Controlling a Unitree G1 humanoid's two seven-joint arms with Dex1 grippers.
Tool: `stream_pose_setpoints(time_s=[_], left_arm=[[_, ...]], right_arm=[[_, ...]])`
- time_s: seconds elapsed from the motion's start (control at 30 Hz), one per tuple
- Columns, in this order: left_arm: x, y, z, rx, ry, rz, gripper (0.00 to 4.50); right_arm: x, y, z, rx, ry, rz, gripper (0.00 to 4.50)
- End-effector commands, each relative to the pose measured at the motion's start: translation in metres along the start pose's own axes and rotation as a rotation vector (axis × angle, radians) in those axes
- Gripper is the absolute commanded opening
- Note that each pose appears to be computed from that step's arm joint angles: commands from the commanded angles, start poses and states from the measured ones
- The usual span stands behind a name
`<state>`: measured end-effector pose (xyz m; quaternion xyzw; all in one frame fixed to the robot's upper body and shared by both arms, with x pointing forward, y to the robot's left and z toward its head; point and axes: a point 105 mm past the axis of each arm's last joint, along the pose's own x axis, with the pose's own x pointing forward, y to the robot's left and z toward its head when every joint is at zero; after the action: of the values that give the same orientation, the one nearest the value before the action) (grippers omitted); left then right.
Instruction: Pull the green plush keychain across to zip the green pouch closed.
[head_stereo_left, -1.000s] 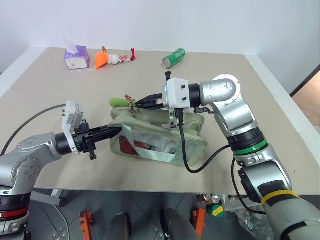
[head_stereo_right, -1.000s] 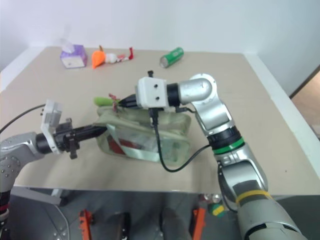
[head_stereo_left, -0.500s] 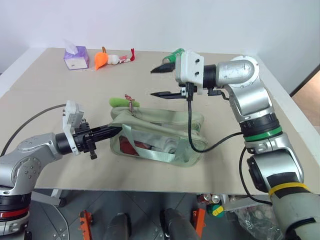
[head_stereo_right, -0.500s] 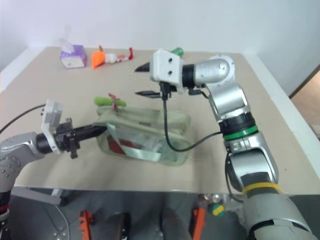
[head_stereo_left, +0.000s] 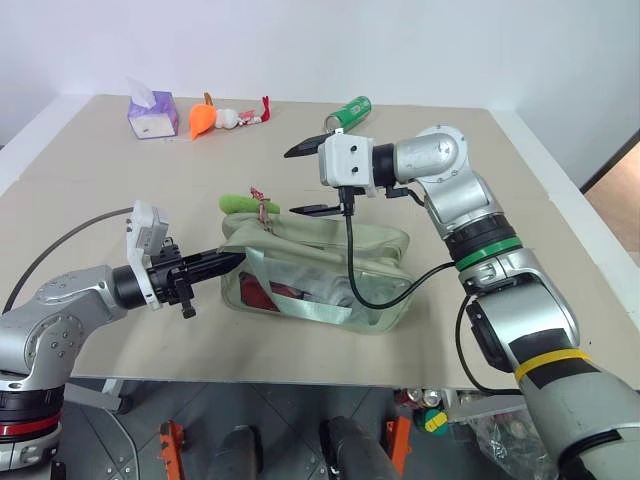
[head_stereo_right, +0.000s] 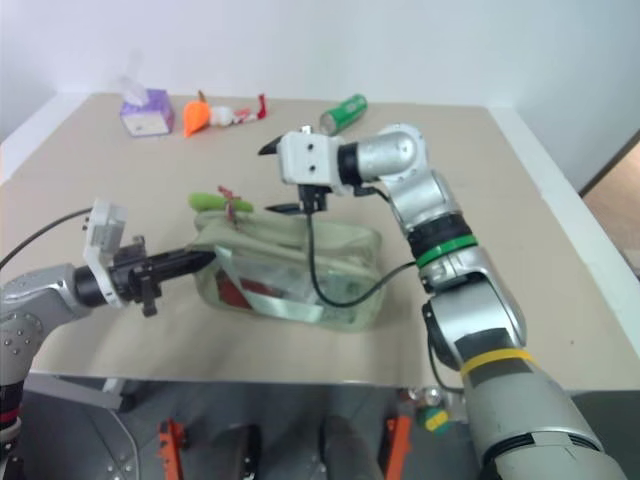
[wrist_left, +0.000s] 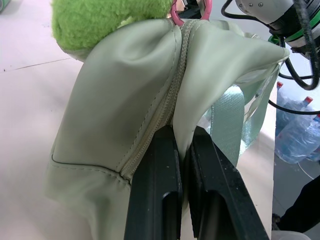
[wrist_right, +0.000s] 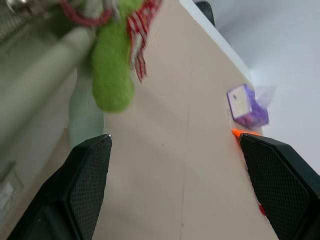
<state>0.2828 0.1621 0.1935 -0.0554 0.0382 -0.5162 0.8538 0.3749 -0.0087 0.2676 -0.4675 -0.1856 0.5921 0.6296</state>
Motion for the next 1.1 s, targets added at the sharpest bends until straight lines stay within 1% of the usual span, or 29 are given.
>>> stream_pose_setpoints(time_s=[0.03,0.17,0.27,0.5,0.57,0.6,0.67,0.7,0.73,0.77,0.93,1.1], left_arm=[[0.005,-0.009,0.005,0.026,-0.011,-0.035,0.0],[0.005,-0.01,0.005,0.025,-0.011,-0.033,0.0],[0.005,-0.009,0.005,0.025,-0.012,-0.031,0.0],[0.006,-0.01,0.004,0.025,-0.015,-0.028,0.0],[0.006,-0.01,0.004,0.024,-0.017,-0.026,0.0],[0.006,-0.01,0.004,0.024,-0.017,-0.024,0.0],[0.006,-0.01,0.004,0.024,-0.018,-0.022,0.0],[0.006,-0.01,0.004,0.025,-0.018,-0.02,0.0],[0.006,-0.009,0.004,0.024,-0.019,-0.019,0.0],[0.006,-0.009,0.004,0.025,-0.019,-0.018,0.0],[0.007,-0.008,0.005,0.027,-0.021,-0.02,0.0],[0.008,-0.007,0.006,0.029,-0.024,-0.021,0.0]], right_arm=[[0.002,-0.009,0.022,-0.016,-0.082,0.017,4.22],[0.01,-0.007,0.031,0.021,-0.134,0.053,4.22],[0.017,-0.005,0.035,0.028,-0.15,0.068,4.22],[0.032,-0.005,0.051,0.038,-0.221,0.071,4.22],[0.032,-0.004,0.056,0.049,-0.257,0.079,3.66],[0.032,-0.004,0.057,0.056,-0.266,0.084,3.47],[0.031,-0.004,0.058,0.063,-0.273,0.086,2.78],[0.031,-0.004,0.058,0.067,-0.274,0.087,2.34],[0.031,-0.004,0.057,0.07,-0.274,0.087,2.09],[0.03,-0.004,0.057,0.073,-0.275,0.088,1.69],[0.029,-0.005,0.055,0.081,-0.271,0.083,0.02],[0.028,-0.005,0.054,0.082,-0.268,0.082,0.02]])
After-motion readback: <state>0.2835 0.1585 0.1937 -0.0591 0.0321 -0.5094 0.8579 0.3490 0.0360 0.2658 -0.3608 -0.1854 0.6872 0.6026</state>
